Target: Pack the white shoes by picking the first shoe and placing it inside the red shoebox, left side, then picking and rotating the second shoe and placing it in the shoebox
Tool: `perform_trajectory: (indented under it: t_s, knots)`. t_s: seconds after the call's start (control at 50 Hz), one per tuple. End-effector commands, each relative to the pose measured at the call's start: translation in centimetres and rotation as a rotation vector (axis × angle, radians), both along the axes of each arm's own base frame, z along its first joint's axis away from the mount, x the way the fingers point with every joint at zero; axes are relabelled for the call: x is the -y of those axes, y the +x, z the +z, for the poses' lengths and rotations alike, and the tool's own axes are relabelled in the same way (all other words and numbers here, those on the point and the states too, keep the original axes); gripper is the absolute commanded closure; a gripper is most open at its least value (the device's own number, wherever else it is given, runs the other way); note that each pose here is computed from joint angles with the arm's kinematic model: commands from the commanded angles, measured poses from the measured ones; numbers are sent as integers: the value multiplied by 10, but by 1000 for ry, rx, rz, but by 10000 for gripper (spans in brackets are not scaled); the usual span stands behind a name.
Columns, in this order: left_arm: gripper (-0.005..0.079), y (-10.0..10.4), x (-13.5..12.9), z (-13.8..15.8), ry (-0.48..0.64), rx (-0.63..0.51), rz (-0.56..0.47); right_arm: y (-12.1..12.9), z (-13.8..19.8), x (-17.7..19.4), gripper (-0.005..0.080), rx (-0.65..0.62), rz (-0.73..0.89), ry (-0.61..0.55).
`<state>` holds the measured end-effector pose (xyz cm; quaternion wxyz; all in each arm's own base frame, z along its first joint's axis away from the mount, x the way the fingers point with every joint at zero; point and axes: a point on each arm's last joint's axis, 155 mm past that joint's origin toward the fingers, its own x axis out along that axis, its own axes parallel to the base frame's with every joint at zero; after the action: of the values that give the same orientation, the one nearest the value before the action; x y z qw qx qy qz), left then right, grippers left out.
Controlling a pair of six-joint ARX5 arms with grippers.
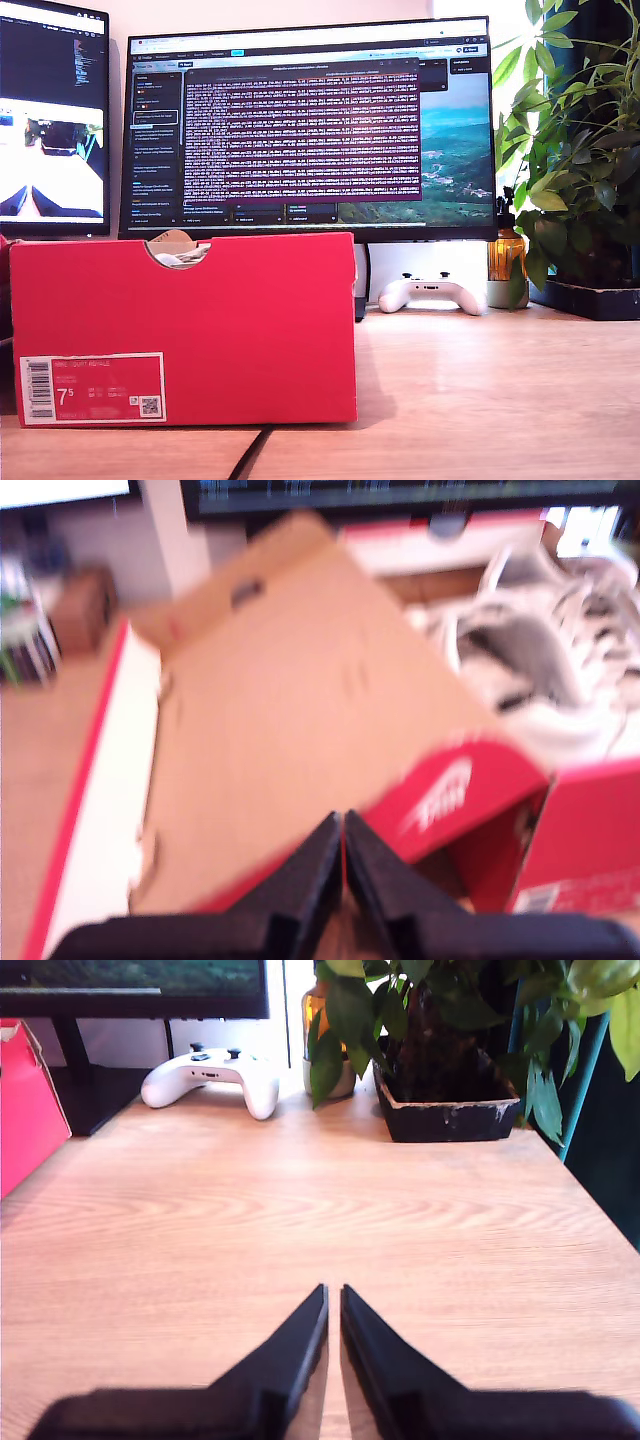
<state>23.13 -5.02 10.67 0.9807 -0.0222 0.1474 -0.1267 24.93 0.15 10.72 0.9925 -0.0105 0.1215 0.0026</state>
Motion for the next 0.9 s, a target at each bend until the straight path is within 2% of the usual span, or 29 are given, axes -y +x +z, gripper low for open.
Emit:
perform_trajectory:
  t_s: [0.0,0.18,0.34,0.46,0.66,0.88]
  knots:
    - [754,0,0,-12,-19,-29,10,0,-2,1,754,-2,-7,16]
    - [754,-1,-1,-14,-73,-54,29,1,-1,1,754,0,-7,19]
    - [754,-1,-2,-14,-76,-60,41,1,-1,1,754,1,-7,19]
    - [754,-2,-10,-14,-81,-78,86,1,-1,1,754,0,-7,19]
    - [754,-10,-9,-3,-79,-100,82,1,-1,1,754,0,-7,19]
    - [754,-15,-10,-11,-105,-150,98,1,-1,1,754,0,-7,19]
